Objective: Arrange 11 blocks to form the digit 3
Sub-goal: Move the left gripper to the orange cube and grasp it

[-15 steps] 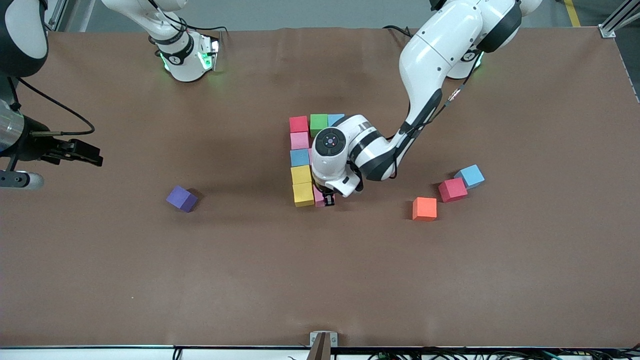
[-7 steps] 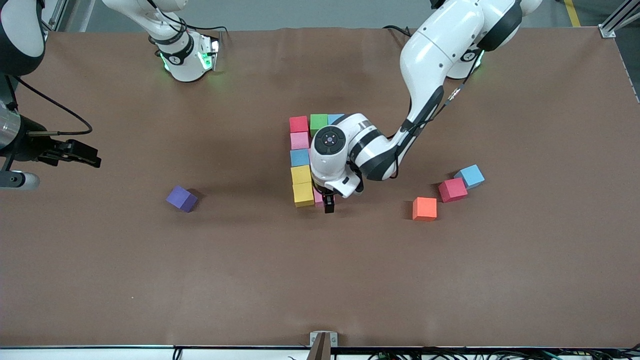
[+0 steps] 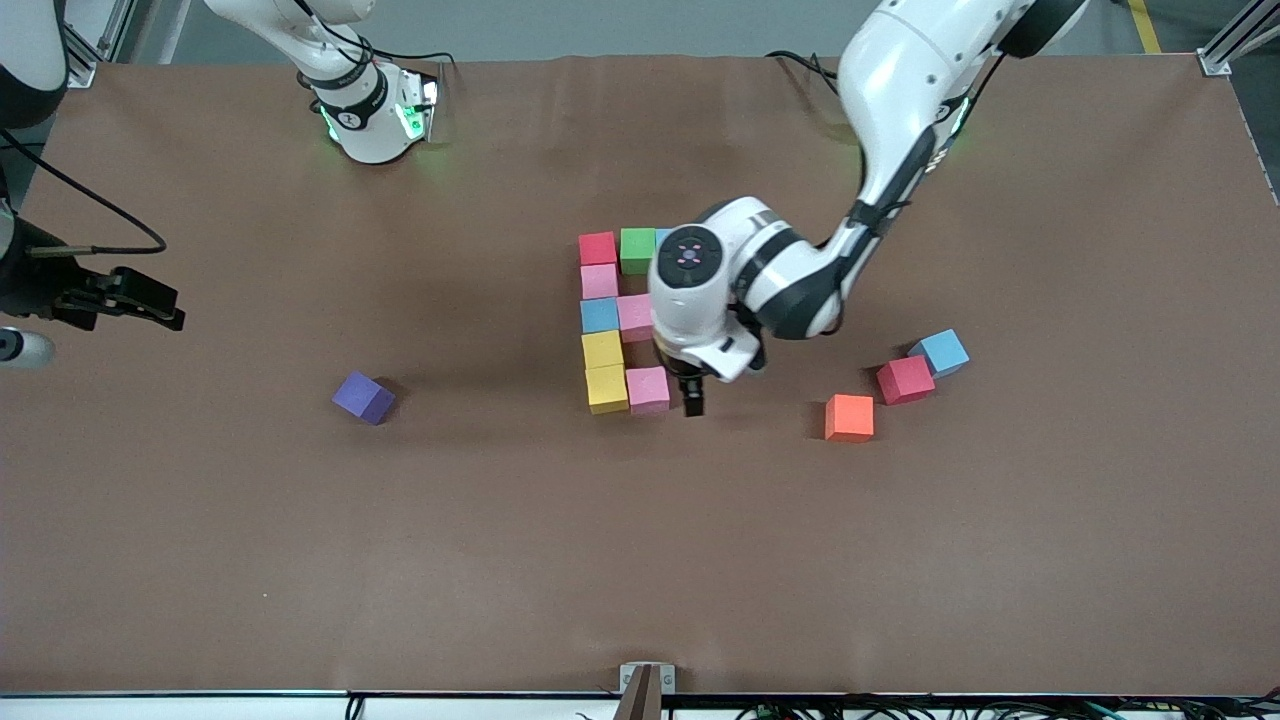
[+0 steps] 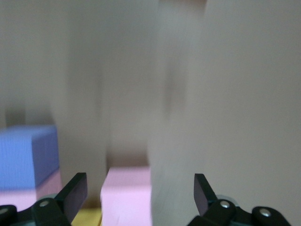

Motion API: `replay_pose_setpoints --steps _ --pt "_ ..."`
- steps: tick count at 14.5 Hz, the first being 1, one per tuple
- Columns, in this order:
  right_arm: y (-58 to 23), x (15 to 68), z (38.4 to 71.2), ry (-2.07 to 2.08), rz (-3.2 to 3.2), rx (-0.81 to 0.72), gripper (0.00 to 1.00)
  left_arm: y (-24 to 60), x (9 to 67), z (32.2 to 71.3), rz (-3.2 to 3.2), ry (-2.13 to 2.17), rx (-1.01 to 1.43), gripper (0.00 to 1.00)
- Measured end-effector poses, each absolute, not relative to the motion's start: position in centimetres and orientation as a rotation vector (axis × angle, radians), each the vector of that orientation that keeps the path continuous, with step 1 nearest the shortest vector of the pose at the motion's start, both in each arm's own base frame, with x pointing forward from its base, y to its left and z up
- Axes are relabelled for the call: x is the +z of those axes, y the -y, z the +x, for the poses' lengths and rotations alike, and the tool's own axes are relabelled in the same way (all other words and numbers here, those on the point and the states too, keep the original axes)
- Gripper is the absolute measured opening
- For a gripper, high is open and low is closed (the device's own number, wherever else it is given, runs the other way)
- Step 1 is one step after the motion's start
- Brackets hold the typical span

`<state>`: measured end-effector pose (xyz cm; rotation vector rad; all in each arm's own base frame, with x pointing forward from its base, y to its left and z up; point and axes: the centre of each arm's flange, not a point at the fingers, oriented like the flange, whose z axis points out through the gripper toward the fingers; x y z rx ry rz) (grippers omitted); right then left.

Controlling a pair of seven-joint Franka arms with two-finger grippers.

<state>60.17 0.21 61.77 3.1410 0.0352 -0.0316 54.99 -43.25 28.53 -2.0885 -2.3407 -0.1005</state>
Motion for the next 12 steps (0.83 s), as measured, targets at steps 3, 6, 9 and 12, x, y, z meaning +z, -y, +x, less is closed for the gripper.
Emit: replay_pose_setpoints --steps 3,6,9,12 --pt "0.4 62.5 59.9 -0.022 3.140 -0.032 1.00 34.5 28.1 56.0 -2.062 2.260 -0.117 1.00" --pt "0.4 62.3 59.8 0.053 3.139 -0.042 1.00 26.4 26.1 56.1 -2.095 2.152 -0.086 1.00" --pt "0.5 62.4 59.8 0.065 3.137 -0.042 1.00 20.8 24.1 56.6 -2.183 2.088 -0.051 1.00" --pt "0.5 62.1 59.5 0.072 3.136 -0.091 1.00 17.7 23.8 57.5 -2.261 2.045 -0.046 1.00"
